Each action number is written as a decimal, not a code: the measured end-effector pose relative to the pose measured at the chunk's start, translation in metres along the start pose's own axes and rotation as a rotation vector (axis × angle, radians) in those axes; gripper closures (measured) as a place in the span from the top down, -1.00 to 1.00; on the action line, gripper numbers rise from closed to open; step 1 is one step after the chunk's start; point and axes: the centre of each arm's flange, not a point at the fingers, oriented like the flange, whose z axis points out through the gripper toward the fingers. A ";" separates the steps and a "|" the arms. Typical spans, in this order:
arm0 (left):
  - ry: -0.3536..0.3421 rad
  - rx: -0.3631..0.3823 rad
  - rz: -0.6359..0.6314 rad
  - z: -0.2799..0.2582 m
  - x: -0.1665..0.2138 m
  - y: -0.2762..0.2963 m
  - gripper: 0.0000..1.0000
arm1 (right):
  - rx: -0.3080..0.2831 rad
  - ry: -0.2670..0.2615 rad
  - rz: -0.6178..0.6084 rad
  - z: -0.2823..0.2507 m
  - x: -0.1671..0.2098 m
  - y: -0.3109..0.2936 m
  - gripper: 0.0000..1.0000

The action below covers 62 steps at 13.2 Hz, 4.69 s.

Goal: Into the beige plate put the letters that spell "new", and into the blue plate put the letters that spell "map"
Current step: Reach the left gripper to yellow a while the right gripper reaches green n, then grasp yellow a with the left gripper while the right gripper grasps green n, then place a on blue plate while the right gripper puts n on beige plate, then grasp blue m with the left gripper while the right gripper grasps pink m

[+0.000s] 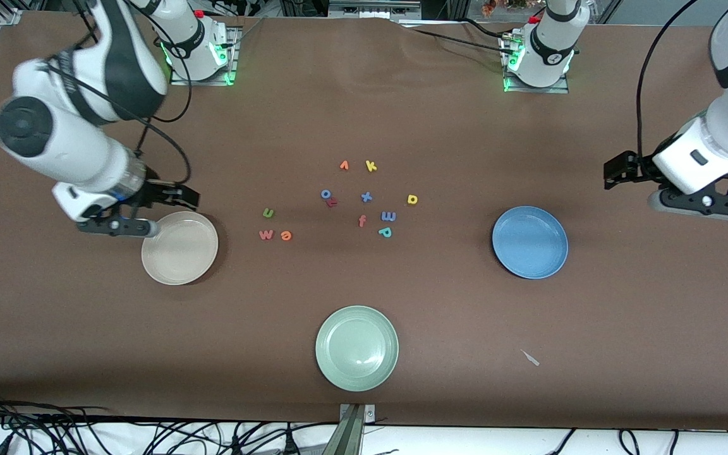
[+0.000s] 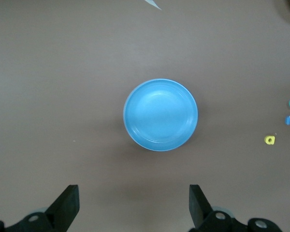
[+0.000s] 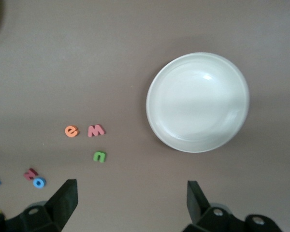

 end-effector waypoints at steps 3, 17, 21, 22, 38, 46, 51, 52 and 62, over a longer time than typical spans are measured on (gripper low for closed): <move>-0.103 -0.001 0.099 0.041 0.013 0.059 1.00 | 0.004 -0.002 0.043 0.048 -0.019 -0.013 1.00; -0.027 -0.037 0.074 0.324 -0.021 0.335 0.99 | 0.042 0.065 0.190 0.195 -0.070 -0.073 1.00; 0.001 -0.049 0.085 0.362 -0.044 0.349 0.54 | 0.050 0.072 0.179 0.217 -0.070 -0.074 1.00; 0.001 -0.050 0.083 0.365 -0.043 0.348 0.34 | 0.048 0.074 0.170 0.224 -0.071 -0.073 1.00; -0.084 -0.026 0.188 0.281 0.010 0.237 -0.44 | 0.037 0.087 0.127 0.250 -0.083 -0.081 -0.07; -0.124 0.119 0.291 0.322 0.043 0.035 -0.33 | -0.030 0.087 0.075 0.217 -0.062 -0.054 -0.47; -0.113 0.104 0.334 0.320 0.046 0.061 0.63 | -0.131 0.076 -0.119 0.143 -0.017 0.048 -0.47; -0.098 0.100 0.355 0.308 0.045 0.079 0.86 | -0.138 0.074 -0.147 0.140 -0.011 0.067 -0.47; -0.025 -0.018 -0.010 0.269 0.025 0.303 1.00 | -0.125 0.085 -0.107 0.159 -0.001 0.066 0.21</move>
